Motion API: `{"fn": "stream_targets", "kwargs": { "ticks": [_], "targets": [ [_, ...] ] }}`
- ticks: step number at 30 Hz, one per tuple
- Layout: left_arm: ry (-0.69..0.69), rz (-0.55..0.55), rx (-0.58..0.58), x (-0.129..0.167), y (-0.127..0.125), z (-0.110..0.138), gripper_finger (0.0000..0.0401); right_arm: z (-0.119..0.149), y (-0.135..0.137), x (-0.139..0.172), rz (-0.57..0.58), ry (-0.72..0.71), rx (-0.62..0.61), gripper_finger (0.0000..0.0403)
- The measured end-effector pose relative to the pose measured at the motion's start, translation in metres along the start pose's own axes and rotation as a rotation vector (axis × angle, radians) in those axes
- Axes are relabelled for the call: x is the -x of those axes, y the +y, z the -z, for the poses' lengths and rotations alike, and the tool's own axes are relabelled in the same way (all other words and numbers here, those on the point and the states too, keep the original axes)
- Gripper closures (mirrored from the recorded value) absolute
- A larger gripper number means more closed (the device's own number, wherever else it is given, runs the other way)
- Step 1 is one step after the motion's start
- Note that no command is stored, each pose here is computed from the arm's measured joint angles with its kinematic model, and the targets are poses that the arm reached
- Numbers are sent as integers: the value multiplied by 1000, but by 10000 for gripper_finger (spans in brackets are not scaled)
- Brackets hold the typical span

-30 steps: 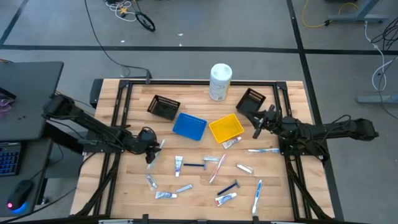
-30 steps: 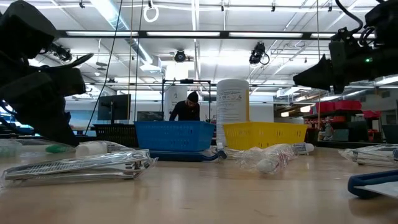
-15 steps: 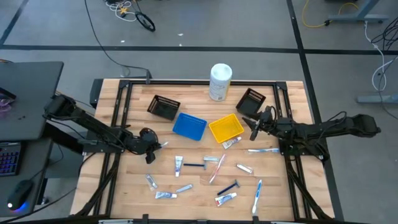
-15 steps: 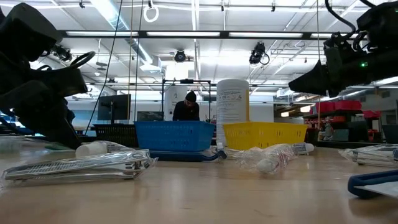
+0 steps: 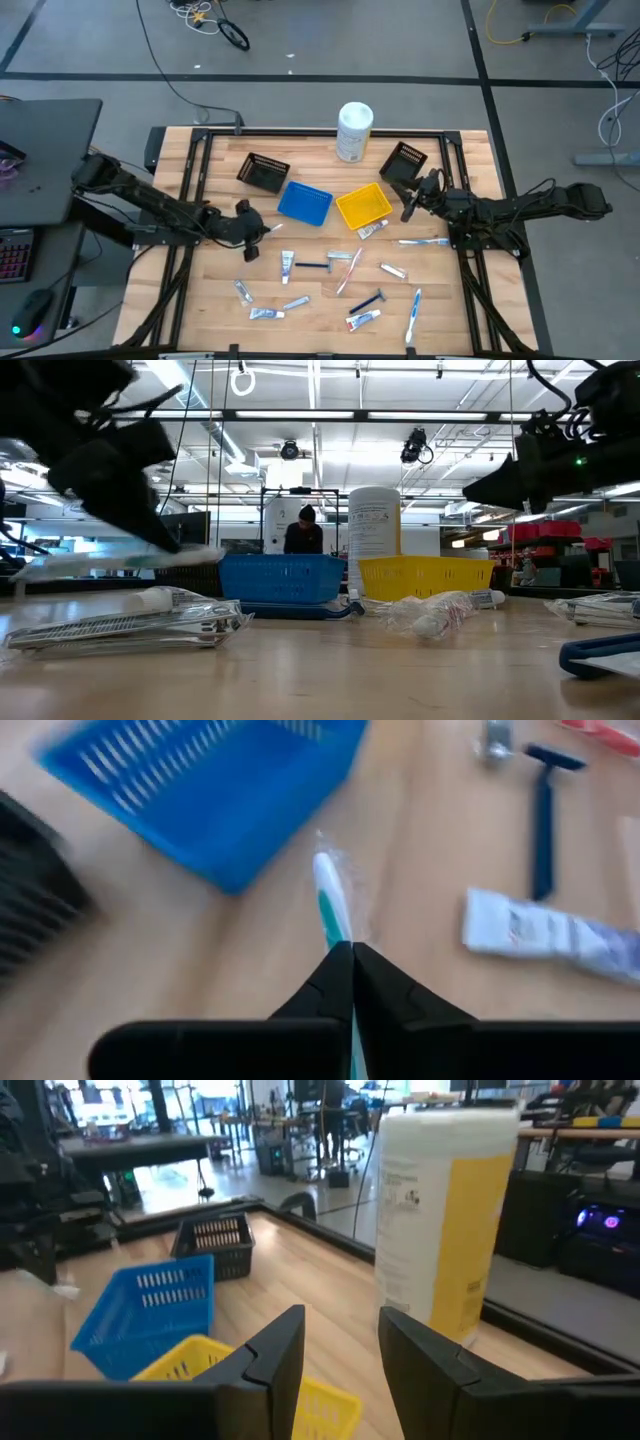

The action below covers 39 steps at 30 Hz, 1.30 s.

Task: Pick & Place Travel size toiletries
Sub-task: Put the green toothbrush into the left black bin

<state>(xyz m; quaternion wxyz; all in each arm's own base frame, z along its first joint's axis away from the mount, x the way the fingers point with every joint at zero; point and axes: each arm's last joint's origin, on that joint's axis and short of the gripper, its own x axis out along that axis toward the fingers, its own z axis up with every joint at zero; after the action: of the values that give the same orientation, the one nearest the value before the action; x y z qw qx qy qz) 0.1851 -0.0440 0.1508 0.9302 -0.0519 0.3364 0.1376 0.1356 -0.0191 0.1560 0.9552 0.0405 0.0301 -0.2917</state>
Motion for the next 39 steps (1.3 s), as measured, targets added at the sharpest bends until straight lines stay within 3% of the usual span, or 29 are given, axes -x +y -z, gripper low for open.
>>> {"fn": "stream_targets", "kwargs": {
  "ticks": [6,11,15,18,23,28,34,39],
  "targets": [
    [154,-261,-105,12,25,-45,394,-1,0,0,14,-12,6,262],
    [167,-354,-265,16,52,-80,396,-1,0,0,14,-12,14,262],
    [156,-409,-315,15,79,-97,397,-1,0,0,13,-13,14,262],
    [105,-387,-339,12,96,-106,397,-1,0,0,14,-12,15,262],
    [-77,-178,-456,5,113,-120,398,-1,0,0,13,-12,15,263],
    [-128,-139,-579,-8,130,-108,397,-1,0,0,14,-10,16,263],
    [15,-151,-560,-32,153,-76,397,-1,0,0,11,-8,17,263],
    [86,-173,-523,-47,164,-67,385,-1,0,0,11,-8,13,263]
  ]
}}
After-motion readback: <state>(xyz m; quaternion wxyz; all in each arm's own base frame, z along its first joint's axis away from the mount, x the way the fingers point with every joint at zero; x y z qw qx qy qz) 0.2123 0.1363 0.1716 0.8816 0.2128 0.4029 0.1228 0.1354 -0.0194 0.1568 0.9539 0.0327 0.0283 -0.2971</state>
